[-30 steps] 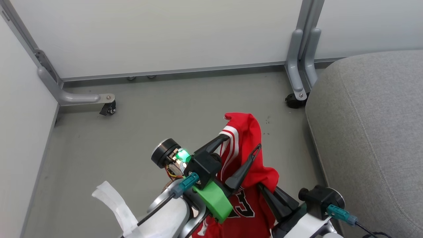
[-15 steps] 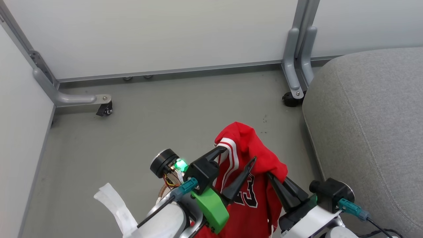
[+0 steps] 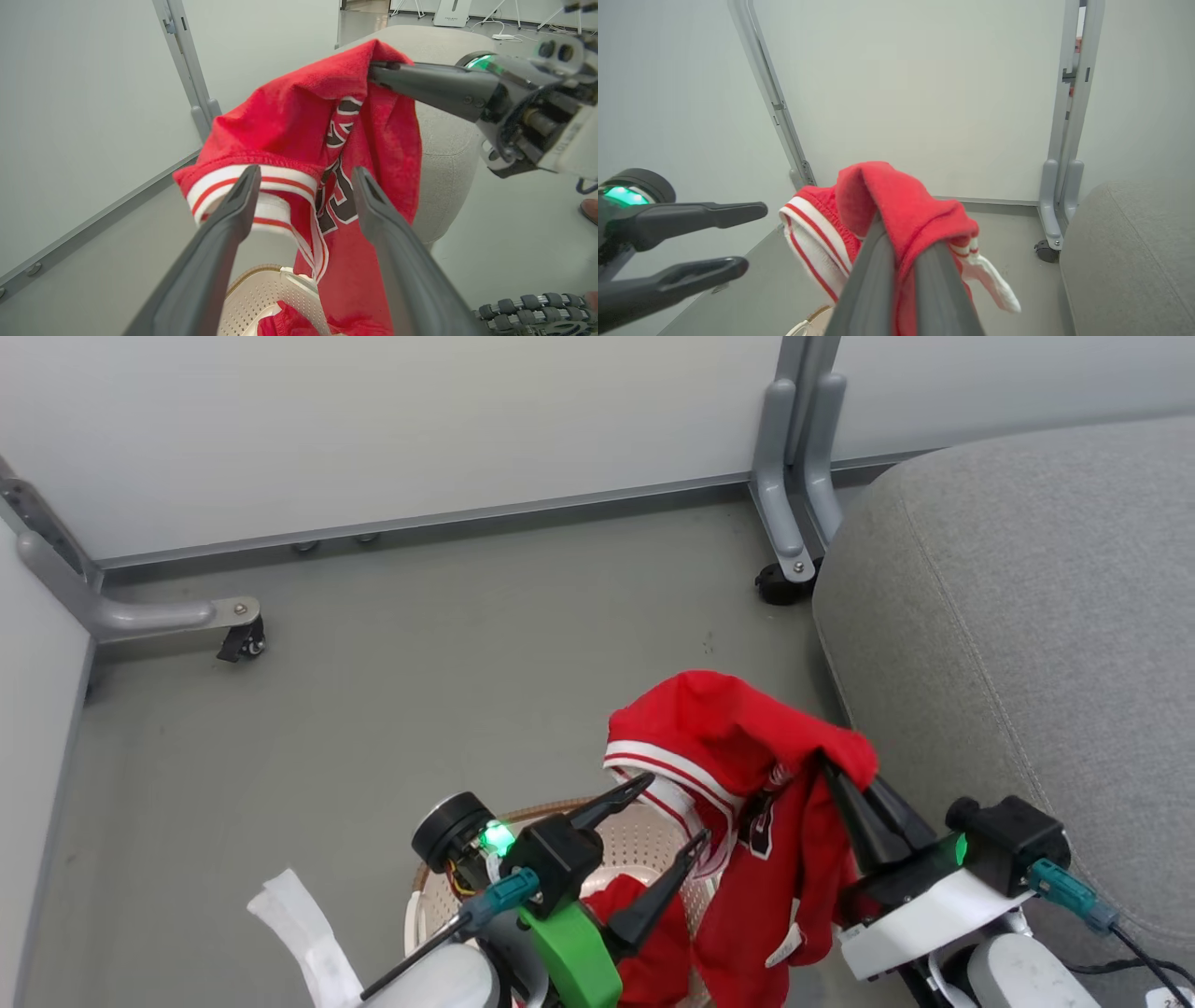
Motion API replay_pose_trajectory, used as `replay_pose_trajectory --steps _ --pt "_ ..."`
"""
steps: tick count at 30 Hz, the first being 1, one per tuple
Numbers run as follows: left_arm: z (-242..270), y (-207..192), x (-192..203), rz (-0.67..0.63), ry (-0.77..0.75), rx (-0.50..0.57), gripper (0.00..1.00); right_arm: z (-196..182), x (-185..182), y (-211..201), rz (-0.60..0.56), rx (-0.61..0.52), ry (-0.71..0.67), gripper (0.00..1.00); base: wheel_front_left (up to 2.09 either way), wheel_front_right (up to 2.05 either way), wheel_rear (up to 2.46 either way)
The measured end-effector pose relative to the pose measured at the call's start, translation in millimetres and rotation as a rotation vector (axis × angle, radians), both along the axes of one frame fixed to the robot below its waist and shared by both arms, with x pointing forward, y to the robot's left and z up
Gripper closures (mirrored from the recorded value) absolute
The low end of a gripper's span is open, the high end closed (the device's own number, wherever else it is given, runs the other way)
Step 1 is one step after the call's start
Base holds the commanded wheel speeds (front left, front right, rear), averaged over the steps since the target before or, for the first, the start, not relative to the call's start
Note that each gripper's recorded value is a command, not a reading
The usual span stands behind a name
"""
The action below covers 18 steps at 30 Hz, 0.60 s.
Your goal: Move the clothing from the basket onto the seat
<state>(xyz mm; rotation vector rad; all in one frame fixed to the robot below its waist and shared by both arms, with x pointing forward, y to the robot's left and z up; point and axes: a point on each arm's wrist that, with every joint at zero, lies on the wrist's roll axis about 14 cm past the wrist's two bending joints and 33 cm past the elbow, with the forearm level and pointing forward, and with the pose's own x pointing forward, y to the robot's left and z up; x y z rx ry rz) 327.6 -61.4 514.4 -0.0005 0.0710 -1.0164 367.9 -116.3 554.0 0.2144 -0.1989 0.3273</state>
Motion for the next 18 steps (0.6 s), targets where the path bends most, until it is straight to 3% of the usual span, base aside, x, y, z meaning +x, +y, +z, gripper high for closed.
replay_pose_trajectory --steps 10,18 --pt "-1 -8 16 -0.027 -0.018 -0.010 0.00 12 -2 -58 -0.180 -0.043 -0.043 1.00 0.00 0.00 0.00" --pt "7 -39 19 -0.134 -0.040 -0.048 0.00 14 -24 -99 -0.329 -0.052 -0.041 1.00 0.00 0.00 0.00"
